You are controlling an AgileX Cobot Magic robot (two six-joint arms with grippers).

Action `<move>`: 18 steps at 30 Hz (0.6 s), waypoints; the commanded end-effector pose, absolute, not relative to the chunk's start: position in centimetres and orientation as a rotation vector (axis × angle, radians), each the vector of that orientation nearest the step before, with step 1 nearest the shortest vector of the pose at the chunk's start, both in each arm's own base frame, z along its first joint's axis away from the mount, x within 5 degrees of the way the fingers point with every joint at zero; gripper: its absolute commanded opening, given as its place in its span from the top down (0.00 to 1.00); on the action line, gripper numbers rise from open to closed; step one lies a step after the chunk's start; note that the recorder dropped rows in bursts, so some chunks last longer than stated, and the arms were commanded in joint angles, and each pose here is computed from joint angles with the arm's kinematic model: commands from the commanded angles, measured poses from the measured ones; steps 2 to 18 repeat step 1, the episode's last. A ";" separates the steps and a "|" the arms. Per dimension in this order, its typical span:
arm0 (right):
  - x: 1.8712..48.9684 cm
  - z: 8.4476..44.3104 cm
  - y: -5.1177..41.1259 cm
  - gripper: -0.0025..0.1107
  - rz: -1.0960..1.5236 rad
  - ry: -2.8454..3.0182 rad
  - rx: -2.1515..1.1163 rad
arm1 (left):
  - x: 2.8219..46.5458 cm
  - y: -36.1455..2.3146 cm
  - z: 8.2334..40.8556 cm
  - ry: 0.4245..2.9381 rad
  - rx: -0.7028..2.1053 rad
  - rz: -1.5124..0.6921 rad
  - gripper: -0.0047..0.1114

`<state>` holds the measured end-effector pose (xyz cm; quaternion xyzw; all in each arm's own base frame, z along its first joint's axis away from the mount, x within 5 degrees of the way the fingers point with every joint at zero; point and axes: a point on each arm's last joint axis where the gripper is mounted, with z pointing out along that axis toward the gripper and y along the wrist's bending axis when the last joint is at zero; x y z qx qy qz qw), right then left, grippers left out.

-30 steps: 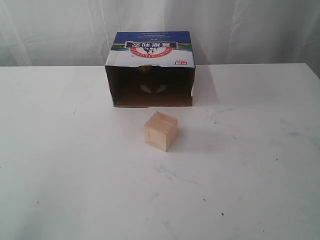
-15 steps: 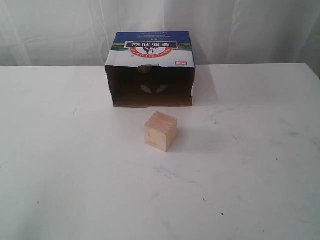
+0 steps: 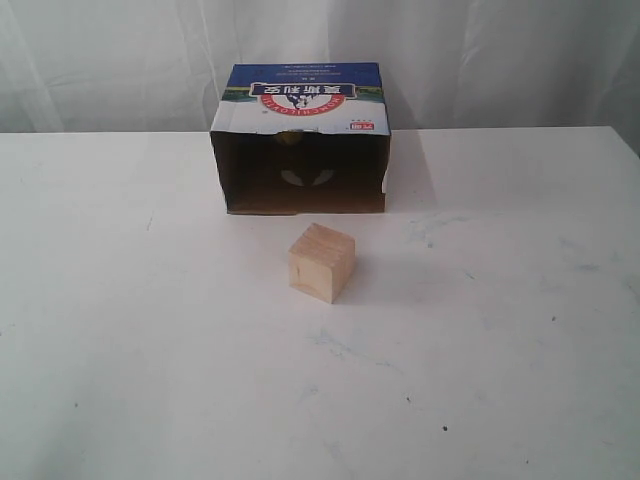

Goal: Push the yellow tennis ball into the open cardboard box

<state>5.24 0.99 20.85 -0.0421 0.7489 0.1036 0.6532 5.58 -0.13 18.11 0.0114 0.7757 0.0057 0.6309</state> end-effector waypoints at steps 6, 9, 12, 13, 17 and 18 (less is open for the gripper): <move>5.2 21.1 0.9 0.98 0.223 1.683 -0.102 | 5.6 -0.1 18.0 1.776 0.016 0.009 0.96; 5.2 21.1 0.9 0.98 0.223 1.683 -0.102 | 5.6 -0.1 18.0 1.776 0.016 0.009 0.96; 5.2 21.1 0.9 0.98 0.223 1.683 -0.102 | 5.6 -0.1 18.0 1.776 0.016 0.009 0.96; 5.2 21.1 0.9 0.98 0.223 1.683 -0.102 | 5.6 -0.1 18.0 1.776 0.016 0.009 0.96; 5.2 21.1 0.9 0.98 0.223 1.683 -0.102 | 5.6 -0.1 18.0 1.776 0.016 0.009 0.96; 5.2 21.1 0.9 0.98 0.223 1.683 -0.102 | 5.6 -0.1 18.0 1.776 0.016 0.009 0.96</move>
